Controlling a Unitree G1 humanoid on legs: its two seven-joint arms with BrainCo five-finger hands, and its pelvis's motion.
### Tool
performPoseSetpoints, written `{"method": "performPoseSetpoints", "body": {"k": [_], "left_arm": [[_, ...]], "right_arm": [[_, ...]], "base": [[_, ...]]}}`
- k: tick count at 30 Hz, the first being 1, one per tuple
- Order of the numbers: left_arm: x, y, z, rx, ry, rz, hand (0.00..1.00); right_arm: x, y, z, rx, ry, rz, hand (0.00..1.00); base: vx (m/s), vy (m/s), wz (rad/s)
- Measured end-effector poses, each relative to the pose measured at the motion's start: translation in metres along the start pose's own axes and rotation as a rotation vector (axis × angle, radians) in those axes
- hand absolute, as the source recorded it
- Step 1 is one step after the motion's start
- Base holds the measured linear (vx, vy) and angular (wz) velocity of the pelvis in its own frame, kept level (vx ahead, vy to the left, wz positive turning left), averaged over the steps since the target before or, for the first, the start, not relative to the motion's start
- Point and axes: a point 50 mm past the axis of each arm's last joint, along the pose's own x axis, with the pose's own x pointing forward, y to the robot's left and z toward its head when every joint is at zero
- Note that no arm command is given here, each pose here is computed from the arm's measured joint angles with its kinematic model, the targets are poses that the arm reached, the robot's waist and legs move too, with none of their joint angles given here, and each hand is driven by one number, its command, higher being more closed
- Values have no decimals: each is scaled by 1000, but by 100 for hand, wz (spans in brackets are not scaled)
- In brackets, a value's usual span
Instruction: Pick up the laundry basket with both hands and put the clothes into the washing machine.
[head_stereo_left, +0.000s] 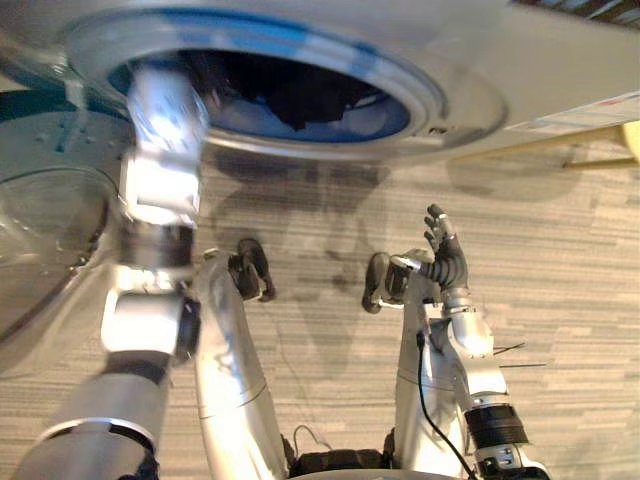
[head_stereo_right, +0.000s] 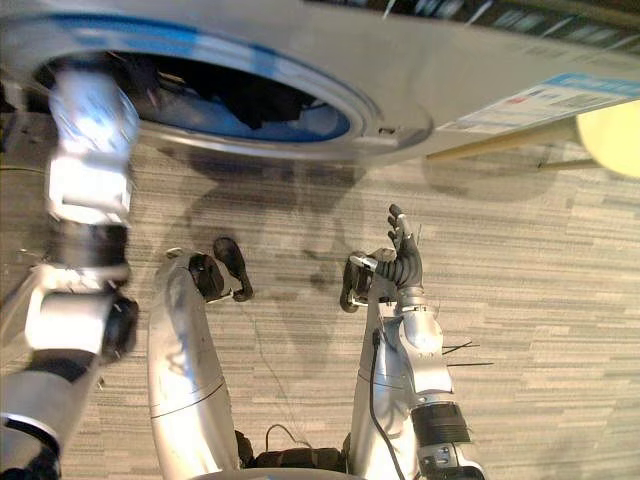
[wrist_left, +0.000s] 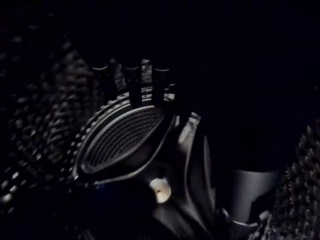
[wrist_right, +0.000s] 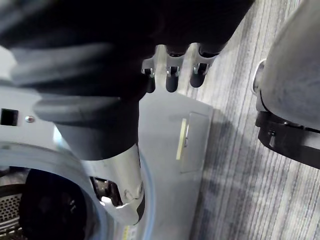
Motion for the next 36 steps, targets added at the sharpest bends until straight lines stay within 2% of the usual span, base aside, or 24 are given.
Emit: {"method": "performPoseSetpoints", "body": {"k": [3,8,11,14,18,26,36], "left_arm": [[-87,-23,-46,-126,259,-103,0],[-171,-26,-87,-188,573,-209,0],[-230,-15,-116,-184,832,-214,0],[-282,5,-134,-166,1054,-161,0],[-348,32,-154,-92,1355,-109,0],[-379,61,-164,51,1517,-164,0],[-391,60,-165,76,1587,-229,0]], "right_arm": [[-16,-5,-29,-36,134,-9,0],[-45,-12,-69,-57,334,-22,0],[-74,-12,-96,-52,487,-34,0],[-99,-10,-116,-41,609,-40,0],[-133,-15,-145,-51,793,-56,0],[-160,-26,-166,-64,973,-97,0],[-177,-30,-175,-63,1071,-115,0]], "base": [[96,-57,24],[118,-49,28],[178,-2,23],[179,25,1],[144,44,-12],[96,46,-19],[-16,23,-9]]}}
